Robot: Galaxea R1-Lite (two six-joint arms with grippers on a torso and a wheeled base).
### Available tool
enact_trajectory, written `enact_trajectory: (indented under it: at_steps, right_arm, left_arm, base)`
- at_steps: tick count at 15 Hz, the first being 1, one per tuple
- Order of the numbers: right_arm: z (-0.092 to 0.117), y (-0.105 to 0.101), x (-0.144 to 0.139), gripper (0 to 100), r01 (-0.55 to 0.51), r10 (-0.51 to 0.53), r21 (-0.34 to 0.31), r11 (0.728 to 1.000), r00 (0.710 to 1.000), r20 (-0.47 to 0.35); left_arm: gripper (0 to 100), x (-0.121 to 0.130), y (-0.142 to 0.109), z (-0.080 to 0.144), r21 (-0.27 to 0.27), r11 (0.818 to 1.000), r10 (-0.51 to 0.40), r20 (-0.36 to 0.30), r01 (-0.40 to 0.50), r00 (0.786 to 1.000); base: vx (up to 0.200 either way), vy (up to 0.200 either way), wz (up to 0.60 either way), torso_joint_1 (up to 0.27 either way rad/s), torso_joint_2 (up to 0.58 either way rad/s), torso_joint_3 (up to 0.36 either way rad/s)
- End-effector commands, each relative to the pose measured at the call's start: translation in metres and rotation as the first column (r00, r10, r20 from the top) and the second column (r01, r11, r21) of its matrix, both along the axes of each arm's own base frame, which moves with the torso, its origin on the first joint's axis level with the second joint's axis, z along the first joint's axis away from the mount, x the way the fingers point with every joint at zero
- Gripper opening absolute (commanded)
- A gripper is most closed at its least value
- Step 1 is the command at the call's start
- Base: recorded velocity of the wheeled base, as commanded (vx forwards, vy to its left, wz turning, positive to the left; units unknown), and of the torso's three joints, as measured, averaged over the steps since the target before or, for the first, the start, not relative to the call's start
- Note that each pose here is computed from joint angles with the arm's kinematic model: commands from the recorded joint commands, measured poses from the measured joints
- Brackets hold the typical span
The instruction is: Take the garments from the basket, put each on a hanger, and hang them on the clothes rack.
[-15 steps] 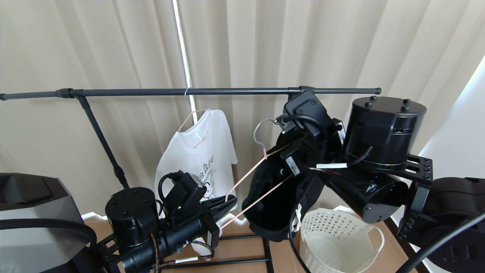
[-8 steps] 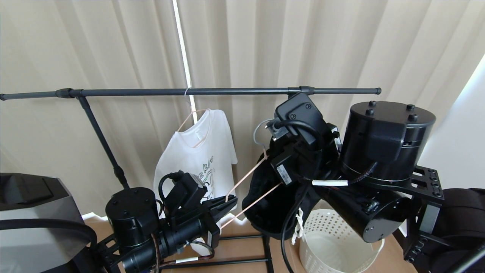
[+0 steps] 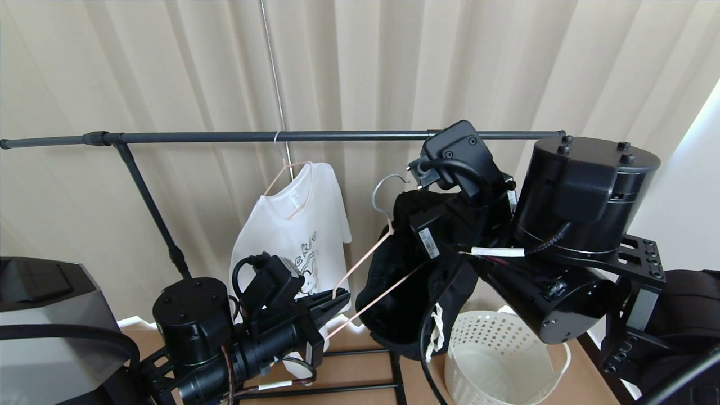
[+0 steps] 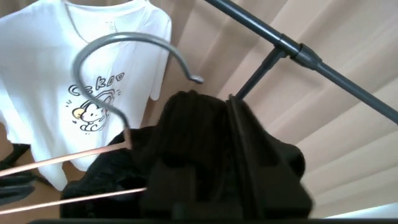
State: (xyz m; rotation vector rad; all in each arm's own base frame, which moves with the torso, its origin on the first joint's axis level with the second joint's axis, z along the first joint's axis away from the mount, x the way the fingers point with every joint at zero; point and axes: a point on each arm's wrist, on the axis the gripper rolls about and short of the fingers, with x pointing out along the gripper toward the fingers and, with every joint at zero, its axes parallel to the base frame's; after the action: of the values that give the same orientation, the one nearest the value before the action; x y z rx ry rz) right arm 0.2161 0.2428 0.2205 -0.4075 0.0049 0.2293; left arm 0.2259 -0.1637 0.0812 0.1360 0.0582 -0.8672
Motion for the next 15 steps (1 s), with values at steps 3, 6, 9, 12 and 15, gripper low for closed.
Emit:
enact_trajectory:
  at_steps: [3, 6, 9, 12, 15]
  right_arm:
    - [0.001, -0.006, 0.008, 100, 0.033, -0.033, 0.004, 0.999, 0.999, 0.004]
    - [0.003, -0.011, 0.018, 100, 0.062, -0.062, 0.011, 0.998, 0.998, 0.01]
    - [0.0, -0.003, 0.024, 100, 0.062, -0.062, 0.018, 0.998, 0.998, 0.008]
    - [-0.002, 0.002, 0.029, 100, 0.065, -0.065, 0.041, 0.997, 0.998, 0.0]
    - [-0.004, 0.003, 0.029, 100, 0.062, -0.062, 0.035, 0.997, 0.998, -0.004]
  left_arm:
    - [0, -0.001, 0.002, 0.004, -0.009, 1.0, 0.003, 0.014, -0.003, 1.0]
    - [0, -0.001, 0.002, 0.006, -0.016, 1.0, 0.004, 0.013, -0.004, 1.0]
    - [0, -0.001, 0.002, 0.006, -0.017, 1.0, 0.004, 0.014, -0.004, 1.0]
    - [0, -0.001, 0.002, 0.01, -0.027, 1.0, 0.003, 0.027, -0.002, 1.0]
    - [0, 0.0, 0.002, 0.015, -0.044, 0.999, 0.007, 0.037, -0.005, 0.999]
  base:
    - [0.0, 0.0, 0.0, 0.0, 0.0, 0.0]
    - [0.0, 0.0, 0.0, 0.0, 0.0, 0.0]
    - [0.0, 0.0, 0.0, 0.0, 0.0, 0.0]
    - [0.0, 0.0, 0.0, 0.0, 0.0, 0.0]
    - [0.0, 0.0, 0.0, 0.0, 0.0, 0.0]
